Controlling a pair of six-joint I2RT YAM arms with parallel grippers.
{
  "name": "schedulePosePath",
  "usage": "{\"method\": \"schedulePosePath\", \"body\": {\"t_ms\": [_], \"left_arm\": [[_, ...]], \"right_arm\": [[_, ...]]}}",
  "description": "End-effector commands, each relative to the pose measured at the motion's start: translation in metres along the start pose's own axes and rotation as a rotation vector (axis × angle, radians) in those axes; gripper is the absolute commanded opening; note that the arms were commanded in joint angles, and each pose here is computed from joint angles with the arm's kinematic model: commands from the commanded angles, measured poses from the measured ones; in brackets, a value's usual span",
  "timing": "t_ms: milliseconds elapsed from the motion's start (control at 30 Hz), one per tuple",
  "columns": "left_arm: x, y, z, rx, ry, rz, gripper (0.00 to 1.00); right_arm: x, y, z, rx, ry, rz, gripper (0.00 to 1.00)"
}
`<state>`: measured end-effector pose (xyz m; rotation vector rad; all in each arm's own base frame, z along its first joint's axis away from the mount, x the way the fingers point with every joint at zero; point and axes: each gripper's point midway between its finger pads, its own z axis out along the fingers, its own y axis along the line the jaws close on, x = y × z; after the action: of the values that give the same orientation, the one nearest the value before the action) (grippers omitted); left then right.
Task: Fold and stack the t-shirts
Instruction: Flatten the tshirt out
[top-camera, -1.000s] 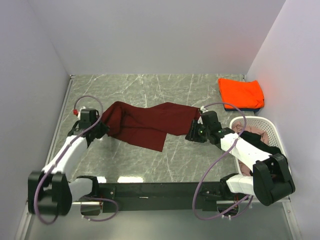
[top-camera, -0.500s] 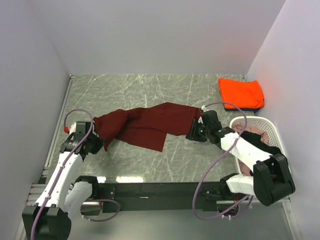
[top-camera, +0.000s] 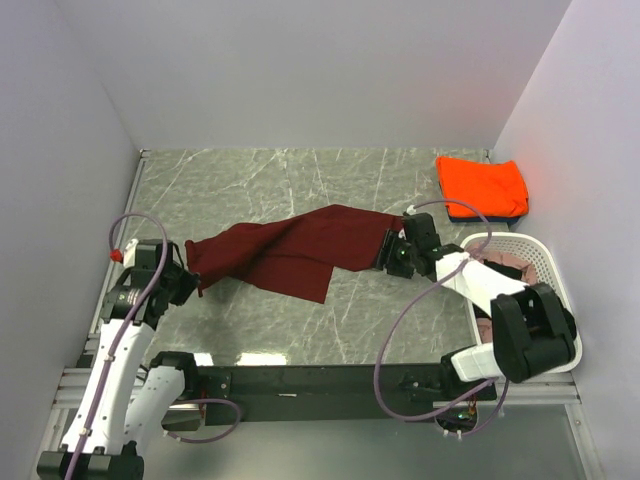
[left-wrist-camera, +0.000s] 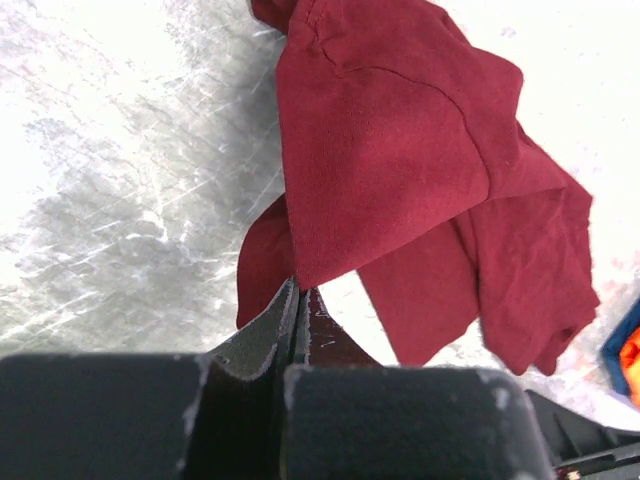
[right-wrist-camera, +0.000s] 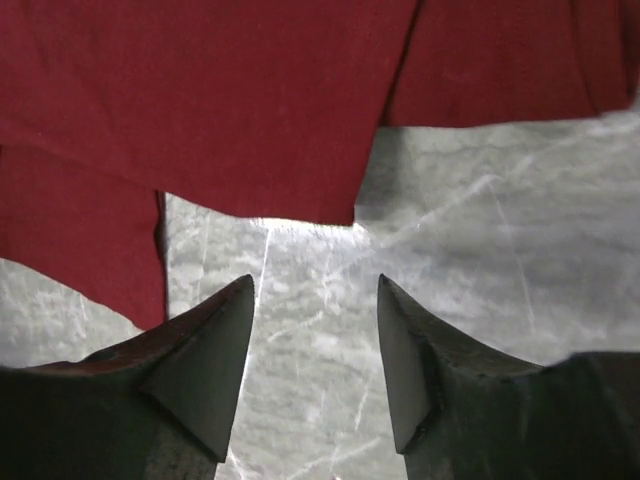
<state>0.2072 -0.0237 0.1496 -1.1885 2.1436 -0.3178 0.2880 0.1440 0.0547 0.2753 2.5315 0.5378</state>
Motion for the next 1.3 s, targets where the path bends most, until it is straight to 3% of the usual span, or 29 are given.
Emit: {"method": "schedulePosePath", "body": {"t_ms": [0, 233, 400, 433, 467, 567, 700, 900, 1067, 1200, 1233, 1267], "left_arm": [[-0.007, -0.002, -0.005, -0.011, -0.014, 0.048, 0.01], [-0.015, -0.015, -0.011, 0.022, -0.027, 0.075, 0.01], [-0.026, -0.029, -0.010, 0.030, -0.048, 0.091, 0.01], [-0.028, -0.031, -0.010, 0.029, -0.051, 0.094, 0.01], [-0.033, -0.037, -0.012, 0.036, -0.057, 0.096, 0.01], [-0.045, -0.048, -0.026, 0.052, -0.083, 0.100, 0.01], [-0.057, -0.046, -0.046, 0.037, -0.130, 0.115, 0.01], [-0.053, -0.033, -0.070, 0.040, -0.133, 0.088, 0.01], [-0.047, -0.015, -0.080, 0.030, -0.143, 0.071, 0.01], [-0.033, -0.001, -0.073, -0.008, -0.098, 0.089, 0.02], [-0.027, 0.006, -0.071, -0.026, -0.076, 0.094, 0.02], [-0.025, 0.008, -0.073, -0.027, -0.066, 0.090, 0.03]], "right_arm": [[-0.019, 0.022, 0.009, -0.102, -0.043, 0.021, 0.61], [-0.013, 0.015, 0.040, -0.085, -0.004, 0.098, 0.61], [-0.019, 0.020, 0.055, -0.110, -0.015, 0.107, 0.51], [-0.021, 0.019, 0.055, -0.104, -0.018, 0.100, 0.47], [-0.023, 0.019, 0.049, -0.091, -0.019, 0.092, 0.29], [-0.031, 0.011, 0.023, -0.019, -0.035, 0.059, 0.00], [-0.038, 0.007, -0.031, 0.044, -0.048, 0.023, 0.00], [0.001, -0.024, -0.110, 0.145, -0.006, 0.020, 0.00], [0.024, -0.054, -0.154, 0.224, -0.076, 0.083, 0.00], [0.045, -0.071, -0.157, 0.285, -0.043, 0.116, 0.16], [0.046, -0.070, -0.159, 0.279, -0.045, 0.123, 0.22], [0.048, -0.069, -0.162, 0.273, -0.047, 0.131, 0.35]]}}
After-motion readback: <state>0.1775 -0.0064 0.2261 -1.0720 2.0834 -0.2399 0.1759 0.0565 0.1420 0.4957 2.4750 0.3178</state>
